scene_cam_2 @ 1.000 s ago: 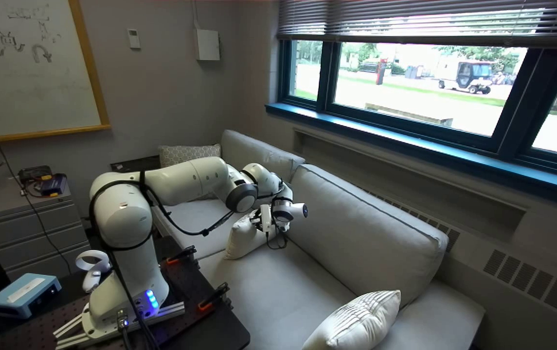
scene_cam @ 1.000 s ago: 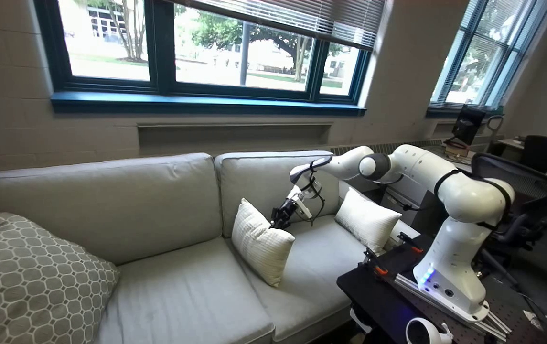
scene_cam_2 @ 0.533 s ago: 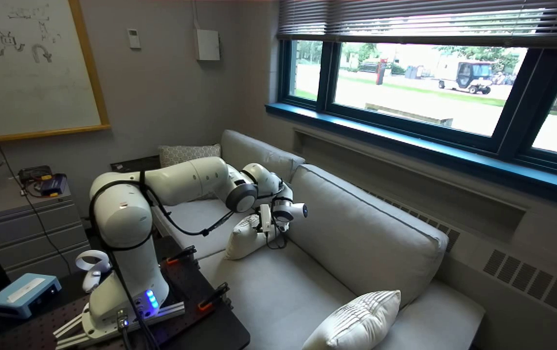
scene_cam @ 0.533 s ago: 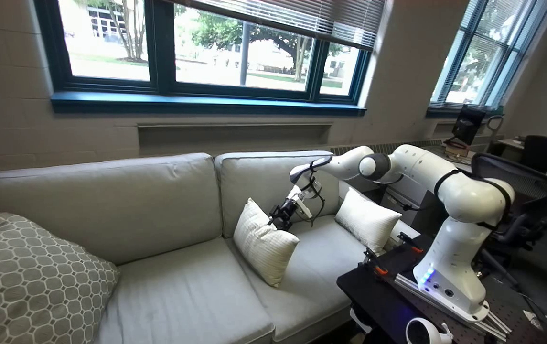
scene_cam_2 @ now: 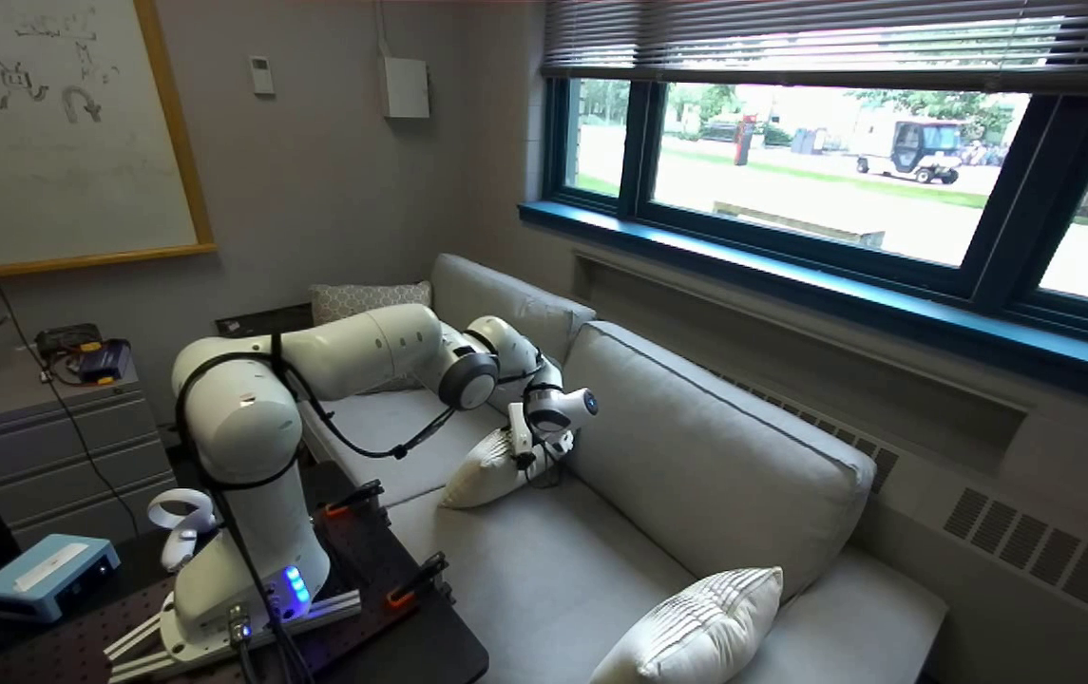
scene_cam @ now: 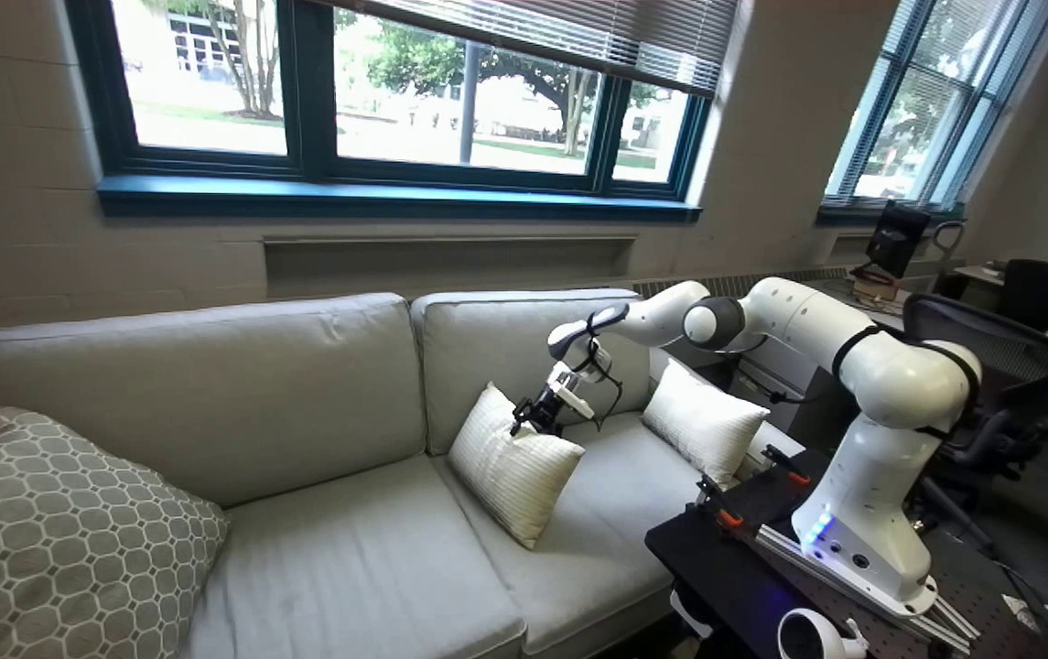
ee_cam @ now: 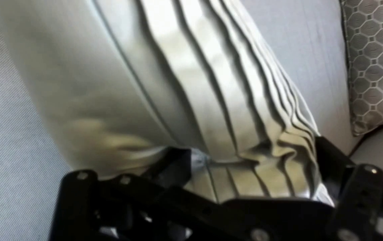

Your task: Put the right and left pillow against the arm rest upright one at a time

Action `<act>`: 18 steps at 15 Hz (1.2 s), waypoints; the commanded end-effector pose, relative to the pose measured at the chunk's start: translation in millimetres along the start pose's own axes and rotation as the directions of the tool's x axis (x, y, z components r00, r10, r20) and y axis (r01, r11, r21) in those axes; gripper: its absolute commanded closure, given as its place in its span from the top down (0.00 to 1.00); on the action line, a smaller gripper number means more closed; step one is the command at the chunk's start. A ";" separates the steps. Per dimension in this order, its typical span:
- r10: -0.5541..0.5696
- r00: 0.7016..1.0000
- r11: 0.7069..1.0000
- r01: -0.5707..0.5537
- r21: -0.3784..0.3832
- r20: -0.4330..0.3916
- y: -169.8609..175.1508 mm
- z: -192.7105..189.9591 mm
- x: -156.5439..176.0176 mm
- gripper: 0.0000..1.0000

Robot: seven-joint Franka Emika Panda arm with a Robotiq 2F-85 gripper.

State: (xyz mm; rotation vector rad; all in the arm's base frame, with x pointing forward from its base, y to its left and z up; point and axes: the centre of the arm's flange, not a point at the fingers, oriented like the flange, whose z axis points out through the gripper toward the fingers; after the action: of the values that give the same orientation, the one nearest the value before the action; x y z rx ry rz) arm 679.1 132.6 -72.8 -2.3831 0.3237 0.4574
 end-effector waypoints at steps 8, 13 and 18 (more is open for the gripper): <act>0.105 0.991 0.984 -0.115 -0.133 -0.084 -11.5 33.7 72.5 0.34; 0.115 0.982 0.991 -0.124 -0.051 -0.152 -37.2 -5.5 48.7 0.08; 0.152 0.935 0.987 -0.127 0.096 -0.320 -8.6 -69.3 9.5 0.08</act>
State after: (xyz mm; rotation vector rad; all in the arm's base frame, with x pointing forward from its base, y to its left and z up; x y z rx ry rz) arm 716.1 127.4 -44.4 -2.4485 0.5782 0.2537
